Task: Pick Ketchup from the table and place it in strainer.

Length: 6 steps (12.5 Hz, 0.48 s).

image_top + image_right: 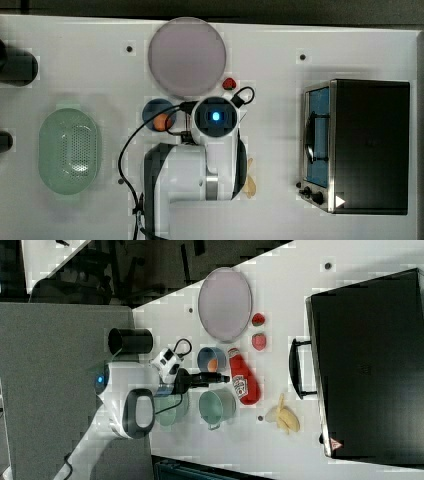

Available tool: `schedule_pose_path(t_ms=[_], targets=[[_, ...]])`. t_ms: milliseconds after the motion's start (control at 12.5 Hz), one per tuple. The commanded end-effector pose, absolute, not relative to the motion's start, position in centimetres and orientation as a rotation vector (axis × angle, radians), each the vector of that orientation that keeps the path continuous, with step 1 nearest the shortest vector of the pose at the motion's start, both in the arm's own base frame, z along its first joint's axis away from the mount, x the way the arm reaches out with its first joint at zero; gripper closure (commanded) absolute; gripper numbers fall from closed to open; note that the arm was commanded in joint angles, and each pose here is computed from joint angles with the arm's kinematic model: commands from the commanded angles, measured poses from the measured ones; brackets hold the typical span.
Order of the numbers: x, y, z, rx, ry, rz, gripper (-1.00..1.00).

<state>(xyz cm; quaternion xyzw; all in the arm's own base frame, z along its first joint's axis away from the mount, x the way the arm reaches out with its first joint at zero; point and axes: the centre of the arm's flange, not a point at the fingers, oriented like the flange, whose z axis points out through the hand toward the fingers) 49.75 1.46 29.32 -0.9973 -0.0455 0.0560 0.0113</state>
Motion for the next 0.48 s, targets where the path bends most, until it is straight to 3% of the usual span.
schedule_pose_path(t_ms=[80,480], targets=[[49.4,1.9,28.0,-3.098,-0.27,0.076,-1.0],[49.2,2.0,21.2,-3.077,-0.271,0.166,-1.0]])
